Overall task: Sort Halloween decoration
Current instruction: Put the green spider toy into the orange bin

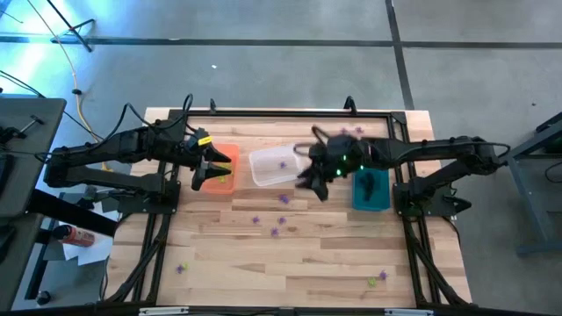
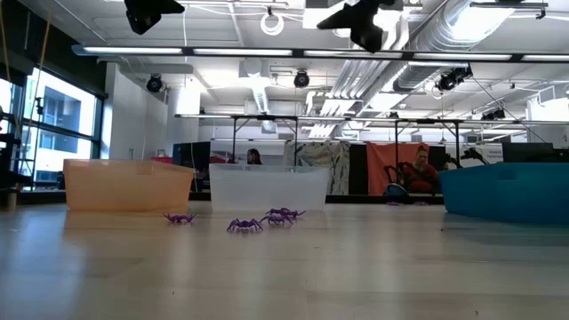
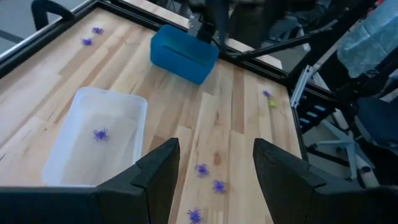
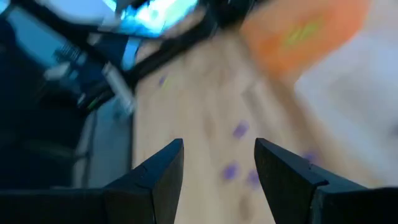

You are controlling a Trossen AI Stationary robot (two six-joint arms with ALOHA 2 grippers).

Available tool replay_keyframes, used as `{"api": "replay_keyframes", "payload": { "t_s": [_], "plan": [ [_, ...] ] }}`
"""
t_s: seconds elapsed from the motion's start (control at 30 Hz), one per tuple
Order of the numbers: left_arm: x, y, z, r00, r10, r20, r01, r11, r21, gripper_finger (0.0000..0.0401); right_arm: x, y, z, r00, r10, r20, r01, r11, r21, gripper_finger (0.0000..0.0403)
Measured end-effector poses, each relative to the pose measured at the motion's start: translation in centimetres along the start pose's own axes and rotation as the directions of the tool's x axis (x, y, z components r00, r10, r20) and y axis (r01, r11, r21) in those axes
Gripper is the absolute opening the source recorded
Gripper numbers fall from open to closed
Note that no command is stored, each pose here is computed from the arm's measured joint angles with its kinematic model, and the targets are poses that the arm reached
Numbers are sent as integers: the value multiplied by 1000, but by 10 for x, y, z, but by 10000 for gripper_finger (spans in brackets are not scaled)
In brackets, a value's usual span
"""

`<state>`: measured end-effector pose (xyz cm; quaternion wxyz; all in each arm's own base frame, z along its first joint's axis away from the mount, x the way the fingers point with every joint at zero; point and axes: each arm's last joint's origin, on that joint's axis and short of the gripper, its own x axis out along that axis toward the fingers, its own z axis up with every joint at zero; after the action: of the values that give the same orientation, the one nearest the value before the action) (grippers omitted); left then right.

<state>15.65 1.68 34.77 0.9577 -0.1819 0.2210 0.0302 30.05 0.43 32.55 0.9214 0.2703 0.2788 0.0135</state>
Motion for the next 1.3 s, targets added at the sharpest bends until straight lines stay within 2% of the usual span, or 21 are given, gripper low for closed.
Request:
{"api": "replay_keyframes", "payload": {
  "t_s": [0.1,0.17,0.3,0.37,0.47,0.53,0.63,0.73,0.93,1.0,1.1,1.23,1.3],
  "plan": [
    [3,-1,1,1000,-5,5,5,1000,3,191,4,18,-21,989,51,-142,-36,994,107,193],
    [5,0,2,1000,-5,3,4,1000,2,191,8,31,-39,966,70,-251,-23,983,183,193],
    [8,0,2,1000,-3,-3,3,1000,0,191,20,56,-82,887,42,-460,131,932,337,193],
    [10,0,2,1000,0,-11,0,1000,-1,191,28,68,-105,839,19,-545,243,882,405,193],
    [11,0,2,1000,1,-12,-1,1000,3,190,39,84,-140,750,2,-662,393,803,448,193],
    [11,0,2,1000,1,-14,-1,1000,10,190,46,94,-164,663,13,-749,489,749,446,193],
    [11,1,2,1000,1,-14,-1,1000,9,190,54,100,-200,504,-9,-863,646,668,370,193],
    [11,1,2,1000,2,-15,-1,1000,9,190,60,102,-228,375,-32,-927,732,623,274,193],
    [11,1,2,1000,2,-15,-1,1000,9,190,69,100,-266,236,-47,-971,784,599,161,193],
    [11,1,2,1000,2,-15,-2,1000,8,190,68,95,-275,219,-56,-974,808,571,148,193],
    [11,1,2,1000,2,-15,-1,1000,8,190,68,87,-286,219,-50,-974,830,534,159,193],
    [11,1,2,1000,2,-15,-1,1000,7,190,71,82,-301,260,2,-966,817,532,221,192],
    [11,1,2,1000,2,-15,-2,1000,0,190,70,77,-306,265,9,-964,825,515,232,192]
  ]
}}
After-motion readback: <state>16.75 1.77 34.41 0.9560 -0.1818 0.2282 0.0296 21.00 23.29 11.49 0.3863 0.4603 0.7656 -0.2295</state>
